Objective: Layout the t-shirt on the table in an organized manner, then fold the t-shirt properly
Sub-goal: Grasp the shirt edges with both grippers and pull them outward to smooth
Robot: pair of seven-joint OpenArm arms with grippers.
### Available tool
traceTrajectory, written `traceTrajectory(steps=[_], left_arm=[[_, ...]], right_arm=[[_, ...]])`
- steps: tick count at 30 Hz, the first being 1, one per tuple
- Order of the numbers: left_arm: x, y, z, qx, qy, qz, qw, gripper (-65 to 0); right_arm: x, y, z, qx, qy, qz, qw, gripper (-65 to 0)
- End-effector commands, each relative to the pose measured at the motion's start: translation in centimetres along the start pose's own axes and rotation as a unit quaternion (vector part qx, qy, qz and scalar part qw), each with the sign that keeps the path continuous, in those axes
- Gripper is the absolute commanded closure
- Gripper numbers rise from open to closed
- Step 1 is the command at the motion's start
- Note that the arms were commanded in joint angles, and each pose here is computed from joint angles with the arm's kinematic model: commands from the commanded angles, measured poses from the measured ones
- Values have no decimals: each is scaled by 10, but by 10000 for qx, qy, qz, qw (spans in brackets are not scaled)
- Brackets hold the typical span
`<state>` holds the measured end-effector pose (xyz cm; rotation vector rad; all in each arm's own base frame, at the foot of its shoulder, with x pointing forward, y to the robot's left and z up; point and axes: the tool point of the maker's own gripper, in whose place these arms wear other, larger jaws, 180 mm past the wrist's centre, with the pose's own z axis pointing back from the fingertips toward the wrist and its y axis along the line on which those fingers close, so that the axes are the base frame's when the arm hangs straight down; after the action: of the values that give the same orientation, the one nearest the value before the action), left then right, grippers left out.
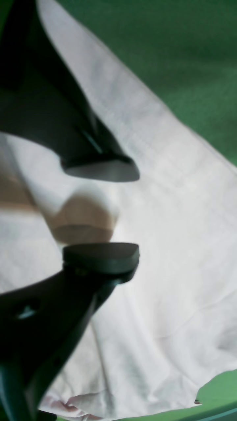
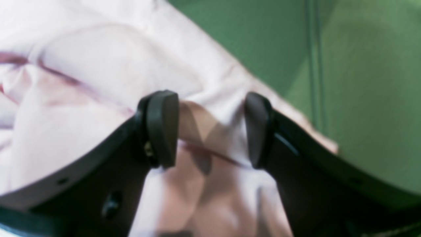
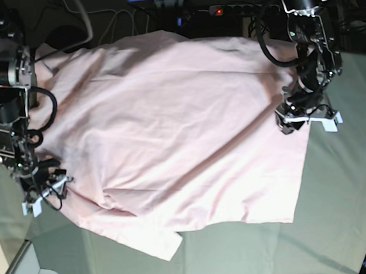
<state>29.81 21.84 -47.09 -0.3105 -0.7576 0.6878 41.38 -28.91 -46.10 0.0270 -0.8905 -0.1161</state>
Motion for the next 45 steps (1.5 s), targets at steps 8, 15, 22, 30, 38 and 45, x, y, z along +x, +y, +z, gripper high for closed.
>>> traceTrajectory(steps=[8, 15, 22, 30, 38, 45], left_arm=[[-7, 14, 2, 287, 193, -32, 9994, -303], [-8, 15, 2, 292, 198, -32, 9994, -303], [-8, 15, 2, 292, 198, -32, 9994, -303], [-8, 15, 2, 288, 192, -35, 9994, -305], [38, -26, 22, -164, -473, -306, 9983, -307], [58, -43, 79, -384, -1071, -805, 9902, -307]], right_arm=[[-4, -12, 0, -86, 54, -88, 9999, -140], [-5, -30, 4, -239, 76, -156, 9996, 0], [10, -103, 25, -1367, -346, -1162, 9832, 0], [12, -111, 29, -1446, -425, -1339, 9795, 0], [43, -115, 38, -1462, -833, -1096, 9796, -283], [59, -121, 83, -1567, -1440, -271, 9767, -327]])
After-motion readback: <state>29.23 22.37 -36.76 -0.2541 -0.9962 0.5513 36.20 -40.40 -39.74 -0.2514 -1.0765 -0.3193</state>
